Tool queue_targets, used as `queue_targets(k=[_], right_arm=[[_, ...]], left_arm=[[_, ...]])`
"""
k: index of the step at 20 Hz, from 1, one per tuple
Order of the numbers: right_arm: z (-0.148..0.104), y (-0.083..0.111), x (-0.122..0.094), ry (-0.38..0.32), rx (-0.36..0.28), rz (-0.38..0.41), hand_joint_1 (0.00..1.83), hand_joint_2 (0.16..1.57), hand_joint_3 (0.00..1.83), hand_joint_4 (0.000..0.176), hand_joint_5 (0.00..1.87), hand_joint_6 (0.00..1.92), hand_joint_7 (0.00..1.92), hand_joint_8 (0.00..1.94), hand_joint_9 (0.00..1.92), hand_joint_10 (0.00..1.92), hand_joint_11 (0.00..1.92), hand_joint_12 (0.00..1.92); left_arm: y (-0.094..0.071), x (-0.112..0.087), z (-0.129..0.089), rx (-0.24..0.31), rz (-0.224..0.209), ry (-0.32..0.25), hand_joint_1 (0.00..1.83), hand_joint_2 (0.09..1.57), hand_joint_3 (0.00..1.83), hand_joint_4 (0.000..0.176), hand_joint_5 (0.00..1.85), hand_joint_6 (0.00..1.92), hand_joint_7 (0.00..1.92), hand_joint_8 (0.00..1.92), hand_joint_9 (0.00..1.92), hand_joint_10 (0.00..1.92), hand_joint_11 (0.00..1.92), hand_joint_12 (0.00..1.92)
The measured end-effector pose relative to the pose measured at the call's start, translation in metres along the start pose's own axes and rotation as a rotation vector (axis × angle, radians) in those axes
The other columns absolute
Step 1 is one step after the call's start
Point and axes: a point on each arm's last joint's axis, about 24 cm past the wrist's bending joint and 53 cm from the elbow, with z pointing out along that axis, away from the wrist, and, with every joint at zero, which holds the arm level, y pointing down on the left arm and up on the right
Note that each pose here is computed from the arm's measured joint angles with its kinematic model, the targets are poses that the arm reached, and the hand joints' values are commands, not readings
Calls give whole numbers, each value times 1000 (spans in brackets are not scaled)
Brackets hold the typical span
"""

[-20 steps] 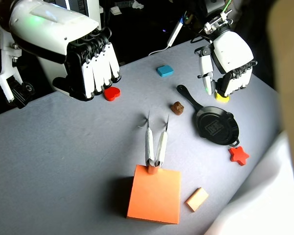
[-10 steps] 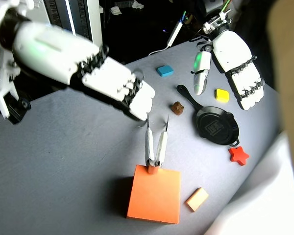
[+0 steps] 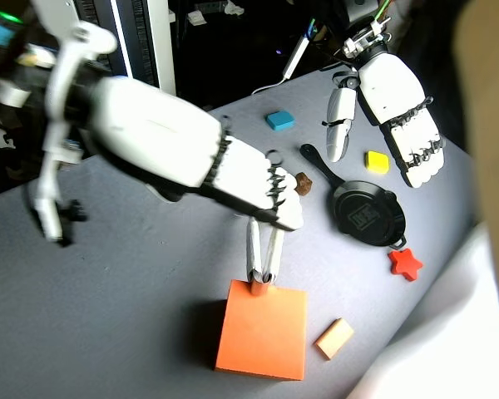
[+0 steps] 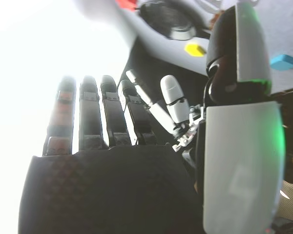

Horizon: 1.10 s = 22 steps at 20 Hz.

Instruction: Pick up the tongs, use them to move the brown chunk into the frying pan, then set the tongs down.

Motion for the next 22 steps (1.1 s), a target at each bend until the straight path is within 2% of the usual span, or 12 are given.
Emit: queue_targets(k=[2,4,5,6,8,10,12,15,16,18,21,22], right_arm=[[11,-4,0,30,22,20,1021,884,0,0,6,2,5,2,0,0,0,0],[27,-20,8,86,88,83,992,888,0,0,15,6,17,6,0,0,0,0],[30,-27,14,114,117,102,980,881,0,0,12,5,32,12,4,2,0,0],[33,-29,16,129,125,83,992,885,0,0,2,0,21,7,0,0,0,0],[41,-18,18,140,110,54,1026,891,0,0,0,0,0,0,0,0,0,0],[52,-12,22,154,114,-6,1011,901,0,0,0,0,0,0,0,0,0,0],[62,-7,26,164,103,0,1006,870,0,0,0,0,0,0,0,0,0,0],[73,-20,24,175,132,23,954,879,0,0,0,0,0,0,0,0,0,0],[77,-28,27,192,153,19,947,877,0,0,0,0,0,0,0,0,0,0],[82,-37,42,231,176,18,937,874,0,0,0,0,0,0,0,0,0,0],[88,-44,53,260,196,-2,991,876,0,0,0,0,0,0,0,0,0,0],[90,-47,54,260,202,-10,979,877,0,0,0,0,0,0,0,0,0,0]], left_arm=[[1,0,0,-2,0,-2,0,1128,0,0,87,10,122,7,106,9,0,349],[2,1,-3,-16,-1,-6,0,1145,5,0,65,0,90,0,88,0,0,331],[2,0,-6,-23,0,-16,0,1146,4,0,35,3,66,2,63,2,0,244],[3,-1,-8,-30,-1,-25,0,1146,3,0,30,3,69,6,62,4,0,226],[10,-7,-8,-56,1,-51,0,1132,0,0,43,7,78,6,71,5,0,241],[10,-7,-8,-56,1,-49,0,1143,1,0,50,6,80,3,69,3,0,228],[9,-6,-8,-55,-1,-45,0,1140,0,0,51,3,79,1,59,1,0,214],[8,-5,-9,-52,7,-44,0,1137,0,0,54,3,94,4,86,7,0,270],[6,-4,-10,-47,9,-40,0,1134,0,0,63,4,104,4,96,7,0,299],[3,-1,-12,-41,11,-32,0,1139,0,0,48,0,85,6,73,6,0,223],[-3,10,-14,-13,18,5,0,1140,1,0,35,2,58,2,52,1,0,193],[-7,19,-17,-3,7,36,0,1141,1,0,32,1,54,0,49,0,0,197]])
